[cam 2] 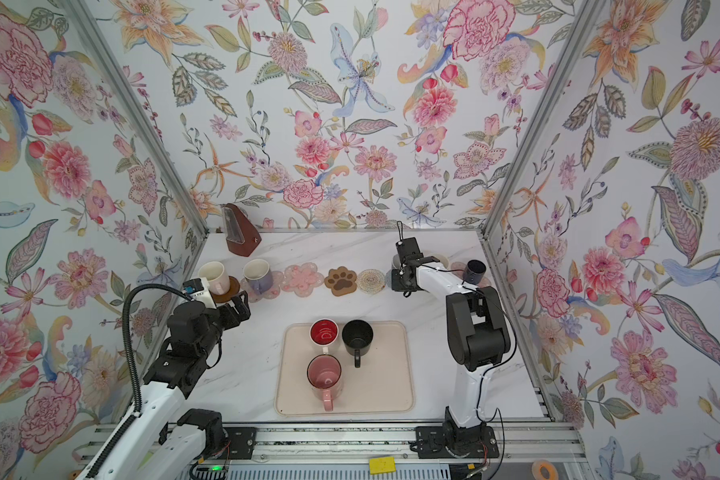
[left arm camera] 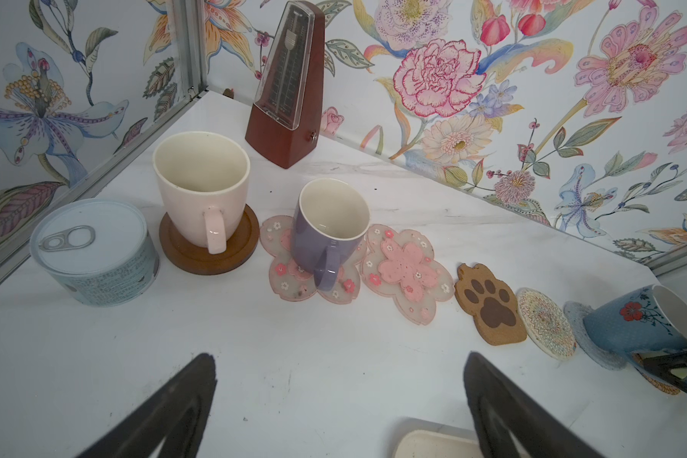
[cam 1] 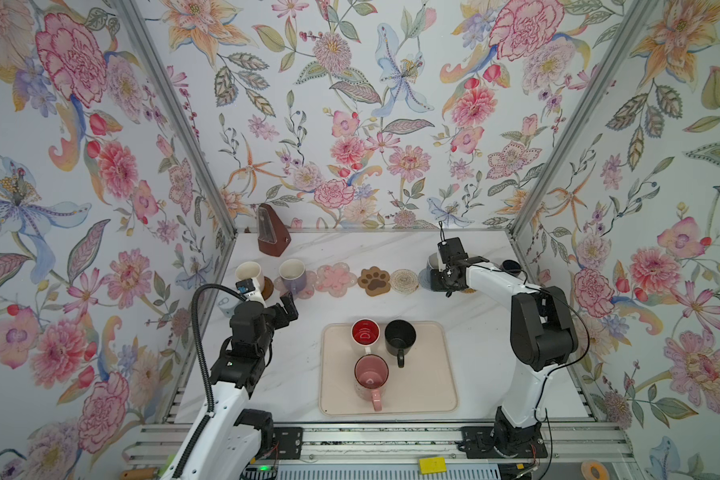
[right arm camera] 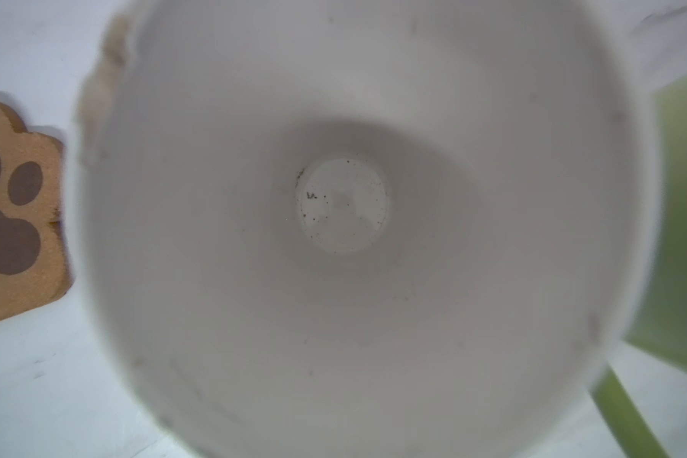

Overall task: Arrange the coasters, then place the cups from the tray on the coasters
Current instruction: 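Lower the light blue mug onto the grey woven coaster and open the right gripper, then reach the left gripper over the tray toward the pink ghost-print mug, then grasp the pink ghost-print mug by its rim with the left gripper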

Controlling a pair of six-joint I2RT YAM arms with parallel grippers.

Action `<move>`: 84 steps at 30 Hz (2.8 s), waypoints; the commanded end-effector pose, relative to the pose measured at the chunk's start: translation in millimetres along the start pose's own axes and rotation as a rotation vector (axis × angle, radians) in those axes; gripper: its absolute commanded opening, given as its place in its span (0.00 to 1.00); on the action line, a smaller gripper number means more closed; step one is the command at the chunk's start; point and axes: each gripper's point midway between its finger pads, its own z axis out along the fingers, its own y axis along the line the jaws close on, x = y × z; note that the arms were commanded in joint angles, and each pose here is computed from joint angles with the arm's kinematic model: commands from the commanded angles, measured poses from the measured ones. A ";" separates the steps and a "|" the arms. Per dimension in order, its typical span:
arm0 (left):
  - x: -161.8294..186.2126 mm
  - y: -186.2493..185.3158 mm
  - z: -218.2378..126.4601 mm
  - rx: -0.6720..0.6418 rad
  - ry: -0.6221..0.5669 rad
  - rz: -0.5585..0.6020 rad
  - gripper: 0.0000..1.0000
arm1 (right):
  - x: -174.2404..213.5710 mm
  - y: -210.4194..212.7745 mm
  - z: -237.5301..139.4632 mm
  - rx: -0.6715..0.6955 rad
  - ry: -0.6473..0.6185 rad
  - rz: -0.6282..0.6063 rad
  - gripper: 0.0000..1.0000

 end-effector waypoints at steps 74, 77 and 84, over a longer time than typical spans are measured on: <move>219.5 -193.0 -166.7 0.297 0.840 0.111 0.97 | -4.6 -32.0 -141.4 -0.017 -0.447 0.126 0.99; 231.2 -198.2 -171.1 0.315 0.875 0.121 0.96 | -3.9 -32.1 -141.8 -0.018 -0.449 0.127 0.99; 253.2 -199.9 -177.8 0.281 0.938 0.181 0.89 | -1.7 -32.4 -140.1 -0.023 -0.452 0.130 0.99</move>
